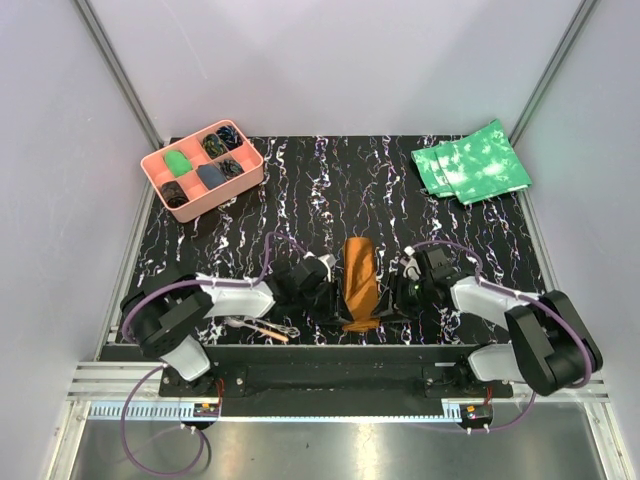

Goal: Fold the napkin into a case and place the utensils inside
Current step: Move the smaller rectangle-folded napkin to the center of the board, then pick up the fork from the corner of the board.

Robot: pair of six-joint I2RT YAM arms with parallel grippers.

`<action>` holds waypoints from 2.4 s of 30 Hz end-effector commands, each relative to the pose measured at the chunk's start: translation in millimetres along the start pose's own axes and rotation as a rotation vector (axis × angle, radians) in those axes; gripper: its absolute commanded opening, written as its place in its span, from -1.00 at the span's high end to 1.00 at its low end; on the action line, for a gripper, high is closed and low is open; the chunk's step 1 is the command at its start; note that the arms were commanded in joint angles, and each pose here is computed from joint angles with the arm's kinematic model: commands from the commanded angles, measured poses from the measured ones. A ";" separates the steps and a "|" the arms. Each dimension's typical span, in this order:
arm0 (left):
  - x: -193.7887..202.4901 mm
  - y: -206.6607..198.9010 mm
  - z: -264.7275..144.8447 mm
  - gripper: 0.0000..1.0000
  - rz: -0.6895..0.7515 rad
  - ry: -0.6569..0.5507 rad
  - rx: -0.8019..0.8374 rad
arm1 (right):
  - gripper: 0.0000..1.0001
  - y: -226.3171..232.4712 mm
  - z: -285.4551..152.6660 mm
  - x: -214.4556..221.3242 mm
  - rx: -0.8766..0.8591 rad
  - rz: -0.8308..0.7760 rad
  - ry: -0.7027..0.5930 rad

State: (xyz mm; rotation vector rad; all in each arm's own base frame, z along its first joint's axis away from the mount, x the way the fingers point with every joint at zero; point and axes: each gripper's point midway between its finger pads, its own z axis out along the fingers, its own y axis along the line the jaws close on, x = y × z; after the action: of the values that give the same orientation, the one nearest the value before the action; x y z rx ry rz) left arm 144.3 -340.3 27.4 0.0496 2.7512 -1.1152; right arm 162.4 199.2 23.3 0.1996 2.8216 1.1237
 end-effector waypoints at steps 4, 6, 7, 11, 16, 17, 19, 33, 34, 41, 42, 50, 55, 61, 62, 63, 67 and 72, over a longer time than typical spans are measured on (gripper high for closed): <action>5.1 -11.3 -22.2 0.01 0.003 -0.060 0.020 | -0.19 5.6 -16.0 -14.4 0.043 0.004 -0.133; 0.9 -17.0 -35.5 -0.09 0.019 -0.089 0.021 | -0.38 8.4 -24.6 -20.1 0.077 -0.011 -0.157; 0.4 -8.9 -41.2 -0.12 0.022 -0.097 -0.029 | -0.46 6.7 -29.8 -27.6 0.110 -0.040 -0.194; -15.0 11.9 -85.1 -0.38 0.036 -0.198 -0.218 | -1.00 20.3 -45.0 -52.7 0.093 -0.053 -0.243; -15.2 96.6 -156.3 -0.40 -0.243 -0.308 -0.591 | -1.00 33.1 -60.2 -74.2 0.048 -0.068 -0.283; -11.7 105.7 -164.4 -0.39 -0.282 -0.315 -0.615 | -0.99 35.2 -64.5 -80.3 0.060 -0.087 -0.305; -9.0 123.2 -176.8 -0.39 -0.386 -0.336 -0.665 | -0.99 28.0 -69.6 -85.8 0.121 -0.132 -0.328; -28.1 134.0 -168.6 -0.04 -0.772 -0.349 -0.797 | -0.99 37.3 -72.1 -83.0 0.128 -0.247 -0.301; -30.5 133.8 -166.5 -0.02 -0.784 -0.341 -0.817 | -0.98 37.3 -71.8 -81.9 0.127 -0.249 -0.298; -38.9 133.5 -156.9 0.11 -0.864 -0.322 -0.837 | -0.94 43.1 -70.0 -76.2 0.106 -0.275 -0.287; -38.3 133.4 -155.4 0.11 -0.881 -0.321 -0.837 | -0.94 43.5 -69.8 -75.6 0.104 -0.277 -0.286; -30.4 145.2 -150.4 0.12 -0.971 -0.329 -0.857 | -0.94 45.9 -69.9 -75.7 0.091 -0.290 -0.291; -20.2 150.7 -145.4 0.13 -1.004 -0.291 -0.884 | -0.95 46.7 -69.4 -73.6 0.085 -0.291 -0.285; -13.9 158.0 -136.4 0.15 -1.027 -0.272 -0.889 | -0.96 46.4 -68.8 -73.3 0.087 -0.296 -0.285; -13.5 158.4 -135.8 0.15 -1.026 -0.267 -0.893 | -0.95 47.5 -69.3 -73.3 0.084 -0.300 -0.285; -11.9 160.1 -134.7 0.15 -1.028 -0.261 -0.901 | -0.95 47.2 -69.0 -72.8 0.083 -0.299 -0.283; -11.7 167.3 -129.0 0.31 -1.033 -0.271 -0.907 | -0.96 46.9 -68.6 -73.3 0.086 -0.298 -0.285; -25.1 170.5 -116.4 0.77 -0.995 -0.273 -0.882 | -0.96 48.2 -69.1 -73.8 0.087 -0.303 -0.287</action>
State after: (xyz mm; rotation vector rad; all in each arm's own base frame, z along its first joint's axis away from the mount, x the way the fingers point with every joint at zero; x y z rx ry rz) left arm 157.9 -135.4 10.3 -1.5561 2.7010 0.1278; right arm 226.2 168.9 95.7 0.0061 2.5962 0.8050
